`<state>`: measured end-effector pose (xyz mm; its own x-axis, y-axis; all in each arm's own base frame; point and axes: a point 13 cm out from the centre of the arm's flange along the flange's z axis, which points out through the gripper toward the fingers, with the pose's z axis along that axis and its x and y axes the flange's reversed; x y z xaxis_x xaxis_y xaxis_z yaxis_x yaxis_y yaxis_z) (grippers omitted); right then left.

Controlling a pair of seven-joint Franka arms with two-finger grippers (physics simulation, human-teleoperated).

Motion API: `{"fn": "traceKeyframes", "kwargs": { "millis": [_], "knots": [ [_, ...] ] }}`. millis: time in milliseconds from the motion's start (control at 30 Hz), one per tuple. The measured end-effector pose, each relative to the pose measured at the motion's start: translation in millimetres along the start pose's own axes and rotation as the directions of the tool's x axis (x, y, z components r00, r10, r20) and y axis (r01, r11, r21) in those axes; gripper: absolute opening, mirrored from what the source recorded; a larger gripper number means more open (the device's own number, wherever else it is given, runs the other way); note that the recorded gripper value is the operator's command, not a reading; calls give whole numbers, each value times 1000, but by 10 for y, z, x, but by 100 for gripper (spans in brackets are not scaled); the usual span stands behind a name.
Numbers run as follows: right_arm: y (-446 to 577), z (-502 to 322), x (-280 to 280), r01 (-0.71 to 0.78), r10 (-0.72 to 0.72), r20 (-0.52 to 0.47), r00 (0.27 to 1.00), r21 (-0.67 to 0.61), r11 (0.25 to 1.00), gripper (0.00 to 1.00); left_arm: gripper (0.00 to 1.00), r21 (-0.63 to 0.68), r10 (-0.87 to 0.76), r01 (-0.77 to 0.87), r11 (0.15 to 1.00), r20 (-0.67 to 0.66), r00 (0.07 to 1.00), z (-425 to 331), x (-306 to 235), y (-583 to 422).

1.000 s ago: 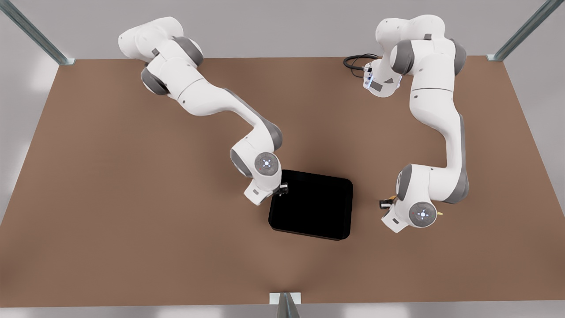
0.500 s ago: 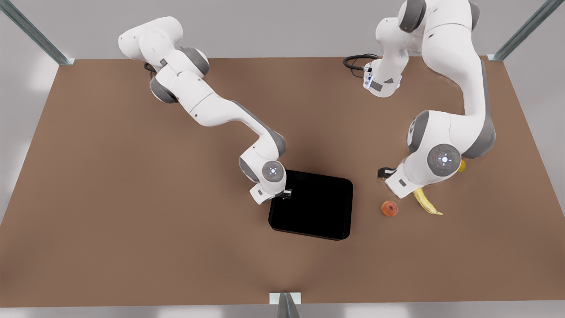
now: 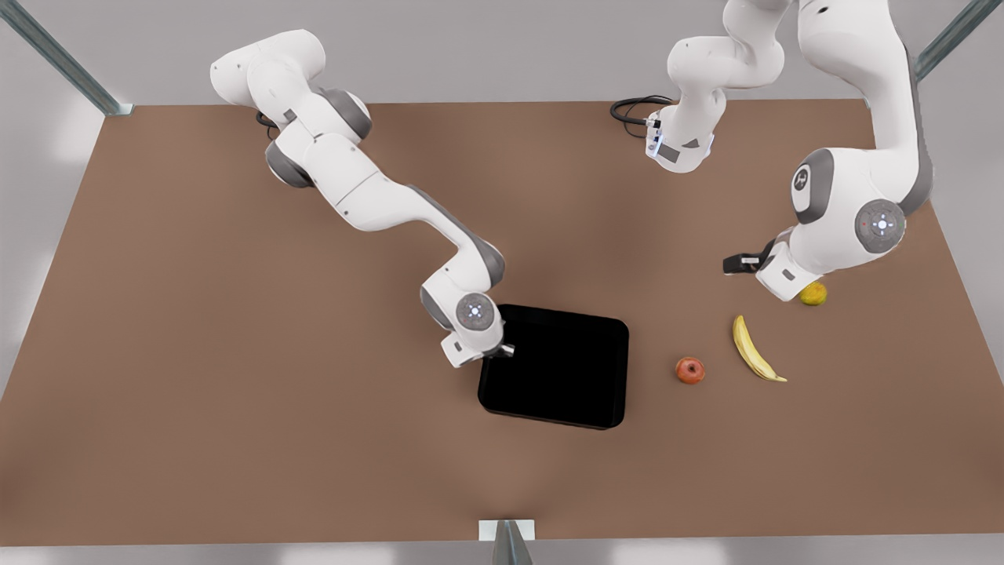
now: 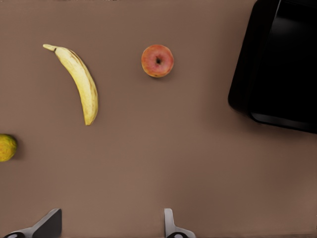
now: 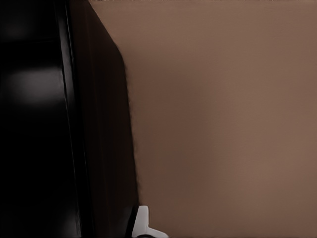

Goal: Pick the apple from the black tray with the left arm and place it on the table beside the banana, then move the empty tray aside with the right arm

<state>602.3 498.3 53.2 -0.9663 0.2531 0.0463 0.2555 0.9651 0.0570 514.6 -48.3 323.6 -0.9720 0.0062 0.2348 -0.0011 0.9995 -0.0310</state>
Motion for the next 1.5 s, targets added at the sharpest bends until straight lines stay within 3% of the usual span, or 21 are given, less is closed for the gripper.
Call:
{"fn": "traceKeyframes", "kwargs": {
  "millis": [200,367,567,767,1100,1500],
  "knots": [
    [-20,-471,-190,7,-7,1,1000,-39,999,0,100,-37,168,-168,985,1,986,55,120,-873],
    [-533,-1171,-681,3,-3,24,1000,6,1000,0,100,-30,140,-140,990,6,990,38,76,-717],
    [-1920,-1844,-1599,-38,37,7,999,61,997,0,100,-8,52,-52,999,11,999,3,-12,-239],
    [-3469,-2143,-2192,-38,42,-65,997,60,997,0,100,-12,71,-70,997,15,997,-9,-12,-330],
    [-5128,-2319,-2400,90,-84,-153,985,35,995,0,100,-21,111,-111,994,14,994,0,13,-535],
    [-5471,-1657,-2507,322,-320,-187,929,-19,947,0,100,-16,91,-91,996,11,996,14,-12,-421]
  ]
}}
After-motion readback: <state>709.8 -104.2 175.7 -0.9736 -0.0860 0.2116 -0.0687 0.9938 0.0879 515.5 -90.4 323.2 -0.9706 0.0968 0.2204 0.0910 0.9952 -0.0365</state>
